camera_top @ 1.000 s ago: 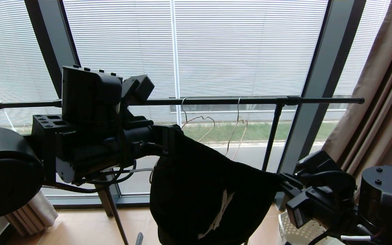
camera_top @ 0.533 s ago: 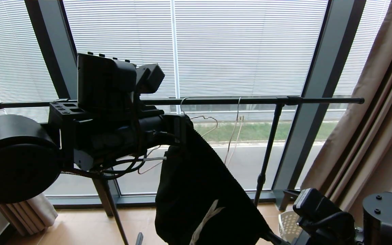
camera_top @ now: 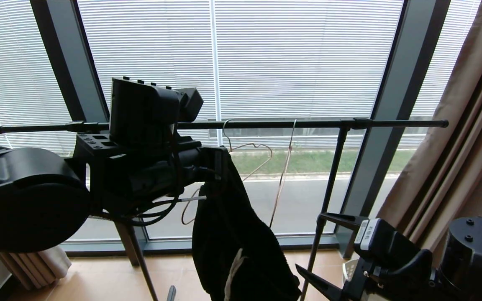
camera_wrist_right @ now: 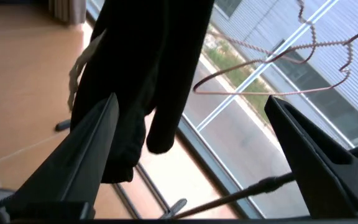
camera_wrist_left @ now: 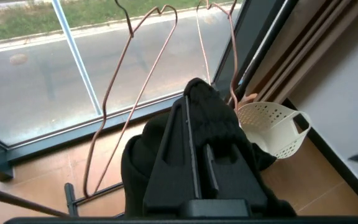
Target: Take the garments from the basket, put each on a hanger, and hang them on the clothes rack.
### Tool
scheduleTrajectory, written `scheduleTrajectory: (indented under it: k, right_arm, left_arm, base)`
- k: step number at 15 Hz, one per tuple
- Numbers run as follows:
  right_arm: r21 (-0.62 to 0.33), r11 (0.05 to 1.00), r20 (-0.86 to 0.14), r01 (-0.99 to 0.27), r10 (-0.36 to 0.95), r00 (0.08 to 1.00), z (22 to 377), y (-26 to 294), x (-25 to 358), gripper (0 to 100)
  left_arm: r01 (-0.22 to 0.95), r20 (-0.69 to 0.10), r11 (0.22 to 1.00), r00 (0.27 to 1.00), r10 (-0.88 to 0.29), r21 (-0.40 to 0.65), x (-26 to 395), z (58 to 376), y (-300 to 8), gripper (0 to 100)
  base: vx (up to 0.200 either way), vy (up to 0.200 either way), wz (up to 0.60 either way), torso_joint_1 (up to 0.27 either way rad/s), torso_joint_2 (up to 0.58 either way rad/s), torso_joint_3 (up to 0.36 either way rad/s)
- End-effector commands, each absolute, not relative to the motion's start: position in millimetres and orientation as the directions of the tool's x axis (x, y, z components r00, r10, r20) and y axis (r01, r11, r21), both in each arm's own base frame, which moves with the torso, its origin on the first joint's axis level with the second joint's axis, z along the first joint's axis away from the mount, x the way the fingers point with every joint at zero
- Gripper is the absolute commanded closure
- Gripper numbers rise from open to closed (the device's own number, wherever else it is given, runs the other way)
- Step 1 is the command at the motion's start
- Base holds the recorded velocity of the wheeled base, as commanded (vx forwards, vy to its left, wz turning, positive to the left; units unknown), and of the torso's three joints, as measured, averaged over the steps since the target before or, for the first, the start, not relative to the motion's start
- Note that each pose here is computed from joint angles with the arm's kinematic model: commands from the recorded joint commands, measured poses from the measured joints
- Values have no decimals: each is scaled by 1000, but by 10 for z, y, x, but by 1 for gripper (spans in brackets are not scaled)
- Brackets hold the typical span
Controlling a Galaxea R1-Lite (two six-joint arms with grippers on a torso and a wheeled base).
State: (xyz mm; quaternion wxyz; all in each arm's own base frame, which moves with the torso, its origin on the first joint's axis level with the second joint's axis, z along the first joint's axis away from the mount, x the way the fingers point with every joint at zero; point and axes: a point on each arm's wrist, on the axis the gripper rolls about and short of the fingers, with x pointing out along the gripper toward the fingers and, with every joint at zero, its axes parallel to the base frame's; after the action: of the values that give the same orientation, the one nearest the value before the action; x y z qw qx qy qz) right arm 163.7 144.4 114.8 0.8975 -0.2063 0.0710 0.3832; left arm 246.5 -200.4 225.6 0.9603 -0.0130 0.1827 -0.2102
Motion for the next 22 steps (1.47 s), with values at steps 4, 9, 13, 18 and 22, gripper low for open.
scheduleTrajectory:
  k: [4,9,13,18,22]
  right_arm:
    - [-316,613,-201,-724,703,683,1260,1840,1909,0]
    - [-325,586,-128,-742,750,649,1367,2327,2043,0]
    - [-325,558,-116,-763,777,618,1397,2461,1986,0]
    - [-315,588,-195,-745,729,657,1141,2459,2146,0]
    - [-285,636,-246,-717,674,696,994,2295,2306,0]
  left_arm:
    - [413,-387,907,825,-412,-85,2268,2132,-1912,100]
    - [427,-386,900,819,-424,-81,2245,2136,-1940,100]
    - [428,-390,901,818,-422,-77,2257,2121,-1956,100]
    - [441,-384,894,814,-435,-79,2217,2140,-1981,100]
    - [443,-378,893,816,-438,-80,2205,2163,-1971,100]
  base:
    - [0,0,0,0,0,0]
    - [0,0,0,0,0,0]
    - [0,0,0,0,0,0]
    - [0,0,0,0,0,0]
    - [0,0,0,0,0,0]
